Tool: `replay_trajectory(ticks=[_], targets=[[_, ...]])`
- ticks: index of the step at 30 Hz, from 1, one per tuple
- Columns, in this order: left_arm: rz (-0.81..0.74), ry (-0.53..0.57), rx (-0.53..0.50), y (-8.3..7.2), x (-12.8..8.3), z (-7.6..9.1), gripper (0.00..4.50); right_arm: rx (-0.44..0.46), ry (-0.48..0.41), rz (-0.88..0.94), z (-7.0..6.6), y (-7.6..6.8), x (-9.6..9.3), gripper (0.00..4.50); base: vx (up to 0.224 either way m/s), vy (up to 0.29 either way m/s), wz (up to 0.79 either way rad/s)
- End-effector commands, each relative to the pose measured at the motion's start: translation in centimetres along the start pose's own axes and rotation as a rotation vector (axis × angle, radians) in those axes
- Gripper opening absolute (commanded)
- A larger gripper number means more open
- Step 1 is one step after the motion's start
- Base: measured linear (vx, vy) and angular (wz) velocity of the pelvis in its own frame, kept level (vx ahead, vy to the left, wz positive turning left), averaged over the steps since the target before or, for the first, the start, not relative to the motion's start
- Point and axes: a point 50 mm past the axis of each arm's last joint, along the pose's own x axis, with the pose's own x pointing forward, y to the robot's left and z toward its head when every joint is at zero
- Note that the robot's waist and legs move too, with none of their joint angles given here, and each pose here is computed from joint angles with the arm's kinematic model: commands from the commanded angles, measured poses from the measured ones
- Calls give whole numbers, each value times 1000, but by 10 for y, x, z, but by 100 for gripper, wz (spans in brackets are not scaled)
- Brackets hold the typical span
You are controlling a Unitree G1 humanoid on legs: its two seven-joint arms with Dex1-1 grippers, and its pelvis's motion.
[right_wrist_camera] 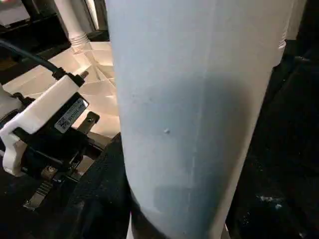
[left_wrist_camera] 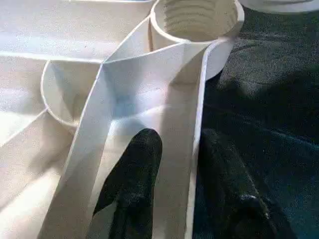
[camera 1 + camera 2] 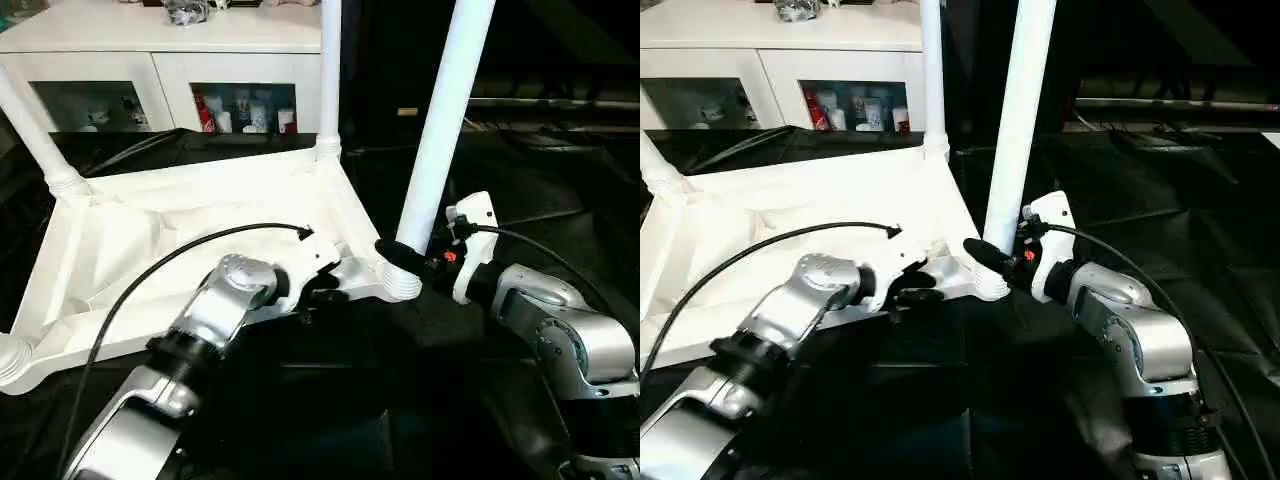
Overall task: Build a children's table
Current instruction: Pick table leg, then insert table leg to table base
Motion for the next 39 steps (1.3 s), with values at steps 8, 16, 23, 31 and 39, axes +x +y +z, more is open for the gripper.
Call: replay_trajectory(ticks=[8, 16, 23, 31, 39], targets=[[-42, 87, 18, 1, -2, -9, 69, -26, -26, -11, 7, -3, -4, 191, 0, 0, 0], [-52, 118, 20, 4, -16, -21, 11, -129, -25, -81, 4, -10, 0, 191, 0, 0, 0], [-58, -8, -18, 1, -30, -26, 0, -85, -54, -56, 0, -13, 3, 191, 0, 0, 0], [-34, -92, -20, -4, -30, -24, 0, -13, -79, 45, 0, -10, 18, 191, 0, 0, 0], [-9, -165, -18, -4, -32, -21, 0, -19, -65, 71, 2, -13, 32, 191, 0, 0, 0]])
